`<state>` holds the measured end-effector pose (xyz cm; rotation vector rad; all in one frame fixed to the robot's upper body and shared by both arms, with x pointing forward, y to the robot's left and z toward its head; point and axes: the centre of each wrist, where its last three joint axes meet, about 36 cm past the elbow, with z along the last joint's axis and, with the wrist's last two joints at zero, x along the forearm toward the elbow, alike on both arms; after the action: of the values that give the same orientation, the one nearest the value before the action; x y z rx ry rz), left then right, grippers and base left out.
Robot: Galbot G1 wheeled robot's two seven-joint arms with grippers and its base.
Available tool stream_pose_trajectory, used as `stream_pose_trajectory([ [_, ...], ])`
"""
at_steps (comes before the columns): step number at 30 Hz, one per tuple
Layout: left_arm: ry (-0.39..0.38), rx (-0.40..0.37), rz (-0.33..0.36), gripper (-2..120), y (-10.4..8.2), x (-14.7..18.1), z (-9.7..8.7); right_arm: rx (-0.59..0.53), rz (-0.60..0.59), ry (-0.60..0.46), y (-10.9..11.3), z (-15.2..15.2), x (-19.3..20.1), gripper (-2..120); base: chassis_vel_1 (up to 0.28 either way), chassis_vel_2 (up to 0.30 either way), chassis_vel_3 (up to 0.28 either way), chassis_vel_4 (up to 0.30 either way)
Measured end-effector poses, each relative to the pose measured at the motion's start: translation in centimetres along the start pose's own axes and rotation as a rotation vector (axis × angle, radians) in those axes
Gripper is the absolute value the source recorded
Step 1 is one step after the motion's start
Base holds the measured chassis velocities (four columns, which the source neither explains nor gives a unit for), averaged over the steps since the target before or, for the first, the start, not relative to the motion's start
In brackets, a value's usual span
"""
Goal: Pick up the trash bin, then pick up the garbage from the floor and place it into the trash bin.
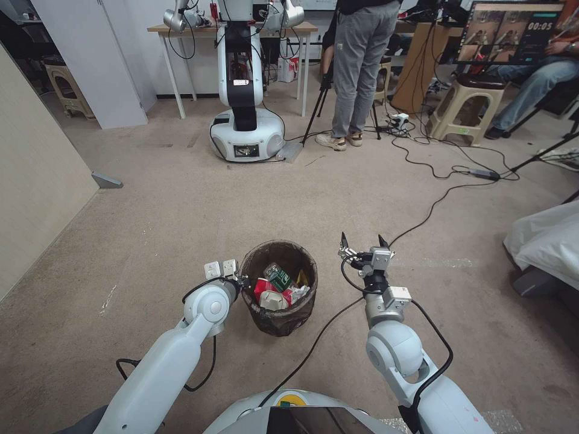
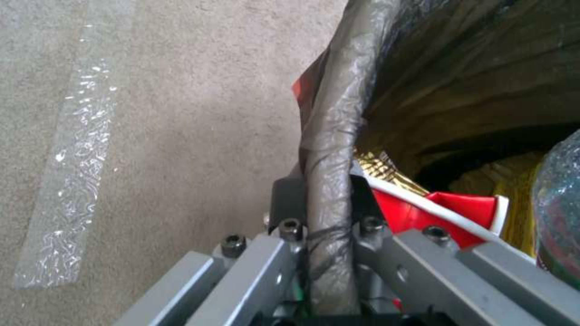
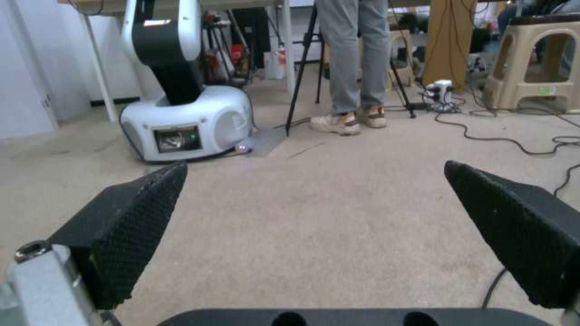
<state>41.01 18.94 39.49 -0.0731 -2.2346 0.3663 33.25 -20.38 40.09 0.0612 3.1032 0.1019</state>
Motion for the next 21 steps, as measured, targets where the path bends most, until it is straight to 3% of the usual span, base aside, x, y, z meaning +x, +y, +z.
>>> stream_pose_trajectory([
  [7,0.001,-0.002,0.000,5,0.05,-0.15,0.14,-0.001,0.000,0.001,0.10,0.07,0.07,100,0.000,0.000,0.000,0.000],
  [18,-0.040,0.003,0.055,50,-0.31,-0.10,0.14,-0.005,0.007,0.004,0.26,0.34,0.24,100,0.000,0.000,0.000,0.000],
  [21,-0.052,0.003,0.066,55,-0.42,-0.02,0.07,-0.007,0.008,0.005,0.34,0.39,0.28,100,0.000,0.000,0.000,0.000],
])
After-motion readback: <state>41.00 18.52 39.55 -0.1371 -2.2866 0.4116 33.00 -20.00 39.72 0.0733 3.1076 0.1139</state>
